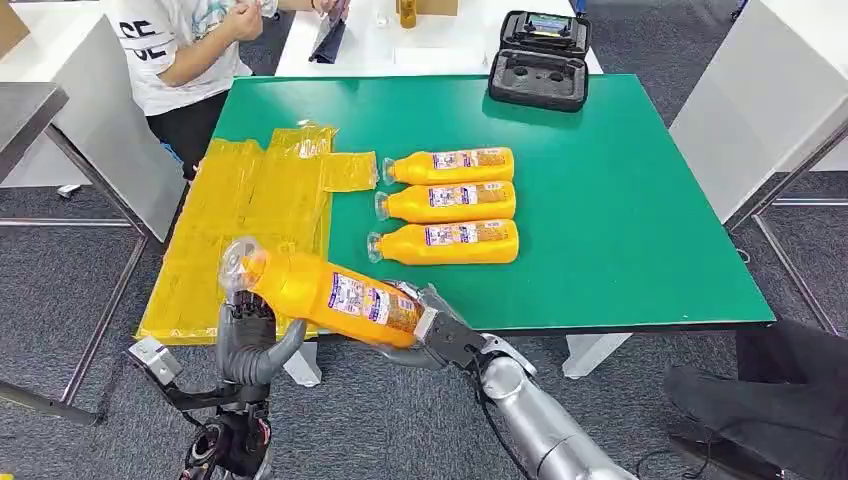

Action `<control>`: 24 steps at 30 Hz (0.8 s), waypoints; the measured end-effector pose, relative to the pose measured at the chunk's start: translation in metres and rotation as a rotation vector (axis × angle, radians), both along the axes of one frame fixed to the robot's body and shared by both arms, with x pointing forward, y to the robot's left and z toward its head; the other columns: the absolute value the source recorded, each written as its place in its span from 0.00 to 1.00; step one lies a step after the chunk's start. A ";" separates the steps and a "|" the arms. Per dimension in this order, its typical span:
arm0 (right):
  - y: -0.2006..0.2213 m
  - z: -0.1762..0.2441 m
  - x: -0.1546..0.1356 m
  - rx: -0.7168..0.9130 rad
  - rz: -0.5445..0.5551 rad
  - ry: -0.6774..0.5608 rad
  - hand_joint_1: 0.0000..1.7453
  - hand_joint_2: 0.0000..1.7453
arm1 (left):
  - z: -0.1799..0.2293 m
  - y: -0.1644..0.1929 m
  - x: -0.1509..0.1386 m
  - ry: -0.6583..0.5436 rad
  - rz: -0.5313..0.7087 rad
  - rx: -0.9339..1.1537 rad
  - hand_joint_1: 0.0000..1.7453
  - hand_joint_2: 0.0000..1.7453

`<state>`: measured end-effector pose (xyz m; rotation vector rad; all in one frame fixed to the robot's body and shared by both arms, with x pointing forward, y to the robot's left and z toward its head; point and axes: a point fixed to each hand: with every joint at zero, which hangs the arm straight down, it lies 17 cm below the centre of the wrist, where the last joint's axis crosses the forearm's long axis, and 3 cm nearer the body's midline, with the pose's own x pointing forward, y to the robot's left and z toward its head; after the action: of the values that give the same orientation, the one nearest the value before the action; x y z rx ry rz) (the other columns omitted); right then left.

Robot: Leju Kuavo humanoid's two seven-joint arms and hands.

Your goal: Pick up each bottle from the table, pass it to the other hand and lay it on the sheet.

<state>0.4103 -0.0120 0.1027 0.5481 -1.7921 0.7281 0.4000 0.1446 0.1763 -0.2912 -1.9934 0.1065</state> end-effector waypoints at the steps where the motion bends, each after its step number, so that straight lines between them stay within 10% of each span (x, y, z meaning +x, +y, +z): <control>1: 0.000 0.000 0.000 0.004 -0.002 0.003 1.00 1.00 | 0.000 -0.002 0.000 0.000 -0.004 0.001 0.00 1.00; 24: 0.008 -0.010 -0.008 0.014 0.007 0.049 1.00 1.00 | -0.025 -0.061 -0.006 0.064 -0.237 0.033 0.00 1.00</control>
<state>0.4022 -0.0037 0.0928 0.5769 -1.7522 0.7016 0.3940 0.0832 0.1514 -0.4943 -1.8806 -0.0676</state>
